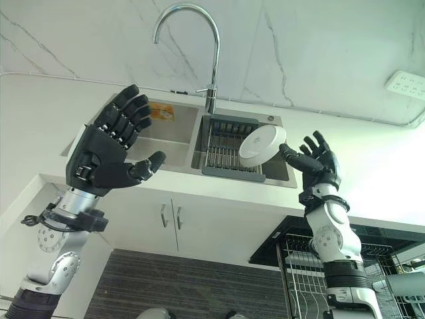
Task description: Place the dishes in the dishwasher.
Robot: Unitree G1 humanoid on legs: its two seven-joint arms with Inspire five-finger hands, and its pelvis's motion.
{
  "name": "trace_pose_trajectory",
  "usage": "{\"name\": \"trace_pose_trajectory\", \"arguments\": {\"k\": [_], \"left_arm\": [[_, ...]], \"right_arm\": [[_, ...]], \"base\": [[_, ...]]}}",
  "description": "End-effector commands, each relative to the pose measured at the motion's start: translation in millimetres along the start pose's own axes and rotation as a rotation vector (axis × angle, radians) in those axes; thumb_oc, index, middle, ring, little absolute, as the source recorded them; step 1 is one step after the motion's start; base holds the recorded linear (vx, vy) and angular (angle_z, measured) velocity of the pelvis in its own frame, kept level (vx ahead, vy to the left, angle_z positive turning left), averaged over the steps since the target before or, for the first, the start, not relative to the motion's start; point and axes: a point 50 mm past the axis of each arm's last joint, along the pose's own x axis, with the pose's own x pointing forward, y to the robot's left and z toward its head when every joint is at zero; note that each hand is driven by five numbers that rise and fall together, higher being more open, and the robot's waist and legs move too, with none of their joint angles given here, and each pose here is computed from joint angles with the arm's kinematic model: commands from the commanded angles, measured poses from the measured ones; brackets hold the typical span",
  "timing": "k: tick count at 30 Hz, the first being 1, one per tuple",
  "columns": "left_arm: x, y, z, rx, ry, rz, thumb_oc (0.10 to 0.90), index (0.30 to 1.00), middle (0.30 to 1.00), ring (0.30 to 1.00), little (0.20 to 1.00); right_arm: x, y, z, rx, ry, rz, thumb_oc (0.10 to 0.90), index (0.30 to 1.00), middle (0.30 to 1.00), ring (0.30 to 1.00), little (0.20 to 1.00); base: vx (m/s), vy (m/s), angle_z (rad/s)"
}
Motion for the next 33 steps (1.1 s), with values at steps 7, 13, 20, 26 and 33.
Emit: {"name": "trace_pose_trajectory", "arguments": {"k": [7, 13, 20, 26, 33], "left_arm": [[24.7, -6.7, 38.2, 0.035, -0.214, -0.064, 0.800, 0.900, 0.900, 0.900, 0.900], [26.8, -7.6, 38.7, 0.038, -0.210, -0.072, 0.800, 0.900, 0.900, 0.900, 0.900], [28.0, -8.6, 38.2, 0.036, -0.206, -0.094, 0.800, 0.900, 0.900, 0.900, 0.900], [30.7, -10.7, 38.3, 0.031, -0.203, -0.108, 0.800, 0.900, 0.900, 0.900, 0.900], [32.0, -10.6, 37.5, 0.032, -0.194, -0.121, 0.800, 0.900, 0.900, 0.900, 0.900]], "right_arm": [[15.4, 33.2, 44.6, 0.137, -0.119, 0.097, 0.800, 0.900, 0.900, 0.900, 0.900], [18.6, 31.1, 35.6, 0.179, -0.043, 0.115, 0.800, 0.900, 0.900, 0.900, 0.900], [22.4, 28.8, 34.2, 0.209, -0.006, 0.132, 0.800, 0.900, 0.900, 0.900, 0.900], [28.1, 26.1, 33.8, 0.224, 0.045, 0.123, 0.800, 0.900, 0.900, 0.900, 0.900], [35.2, 17.6, 34.7, 0.232, 0.078, 0.114, 0.800, 0.900, 0.900, 0.900, 0.900]], "base": [[0.00, 0.000, 0.00], [0.00, 0.000, 0.00], [0.00, 0.000, 0.00], [0.00, 0.000, 0.00], [0.00, -0.004, 0.01]]}}
